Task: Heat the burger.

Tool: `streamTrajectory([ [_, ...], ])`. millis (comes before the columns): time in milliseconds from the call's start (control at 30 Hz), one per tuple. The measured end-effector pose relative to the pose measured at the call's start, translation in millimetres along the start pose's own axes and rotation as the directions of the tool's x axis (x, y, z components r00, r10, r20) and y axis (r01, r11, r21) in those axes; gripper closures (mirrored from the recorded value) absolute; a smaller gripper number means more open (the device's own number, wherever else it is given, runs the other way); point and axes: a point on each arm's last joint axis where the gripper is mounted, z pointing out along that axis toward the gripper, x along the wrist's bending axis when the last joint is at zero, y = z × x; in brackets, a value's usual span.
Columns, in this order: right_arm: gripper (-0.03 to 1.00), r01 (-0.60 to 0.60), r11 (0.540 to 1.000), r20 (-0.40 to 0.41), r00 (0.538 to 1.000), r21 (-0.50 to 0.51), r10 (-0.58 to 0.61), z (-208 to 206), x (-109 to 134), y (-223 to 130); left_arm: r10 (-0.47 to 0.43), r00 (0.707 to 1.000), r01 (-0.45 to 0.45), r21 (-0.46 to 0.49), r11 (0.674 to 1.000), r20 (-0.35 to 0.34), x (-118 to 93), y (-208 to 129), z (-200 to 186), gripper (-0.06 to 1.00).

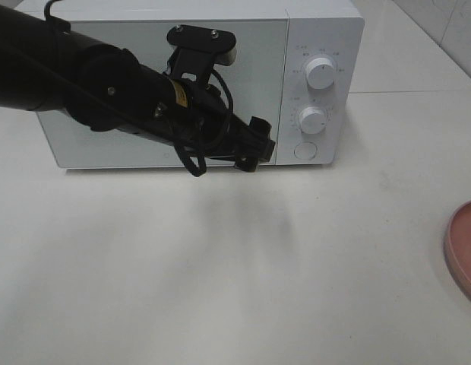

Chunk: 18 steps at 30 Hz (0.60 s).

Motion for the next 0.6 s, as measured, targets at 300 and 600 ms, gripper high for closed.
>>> streamTrajectory([
  [300,0.21,0.000,1.000,0.000,1.000,0.000,0.000,0,0,0,0.003,1.000,0.002,0.315,0.949,-0.016,-1,-15,-43,-0.03],
  [600,0.21,0.000,1.000,0.000,1.000,0.000,0.000,0,0,0,-0.009,0.999,0.033,0.505,0.863,-0.049,9,-25,-76,-0.03],
])
